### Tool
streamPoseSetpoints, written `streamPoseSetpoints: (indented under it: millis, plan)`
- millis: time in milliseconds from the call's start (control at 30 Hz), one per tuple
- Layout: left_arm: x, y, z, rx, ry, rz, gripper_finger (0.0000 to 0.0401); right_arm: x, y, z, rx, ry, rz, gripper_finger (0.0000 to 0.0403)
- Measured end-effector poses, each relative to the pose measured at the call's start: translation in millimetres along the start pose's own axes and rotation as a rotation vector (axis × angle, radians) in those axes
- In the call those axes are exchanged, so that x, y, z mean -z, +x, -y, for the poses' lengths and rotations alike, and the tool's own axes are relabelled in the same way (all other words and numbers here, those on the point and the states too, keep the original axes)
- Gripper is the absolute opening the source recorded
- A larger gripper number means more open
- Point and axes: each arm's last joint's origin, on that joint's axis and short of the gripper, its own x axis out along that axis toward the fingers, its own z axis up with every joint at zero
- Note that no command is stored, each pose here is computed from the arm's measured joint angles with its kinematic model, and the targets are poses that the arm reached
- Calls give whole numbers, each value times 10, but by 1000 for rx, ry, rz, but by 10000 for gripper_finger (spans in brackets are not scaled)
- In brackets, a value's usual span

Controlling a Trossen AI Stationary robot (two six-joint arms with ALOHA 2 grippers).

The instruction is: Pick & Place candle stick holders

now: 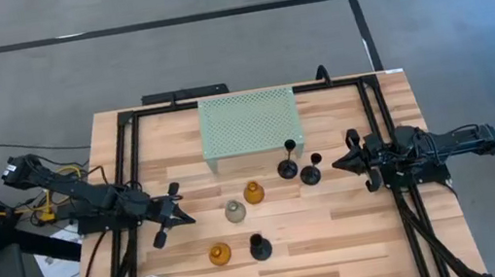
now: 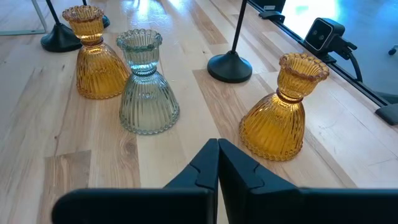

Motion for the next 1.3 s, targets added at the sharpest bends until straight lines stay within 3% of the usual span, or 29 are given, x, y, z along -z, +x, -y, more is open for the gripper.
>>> streamPoseSetpoints:
  millis: [1300]
  plan:
    - [-29, -1, 2, 1, -2, 30, 8, 0, 0, 2, 2, 0, 0, 0]
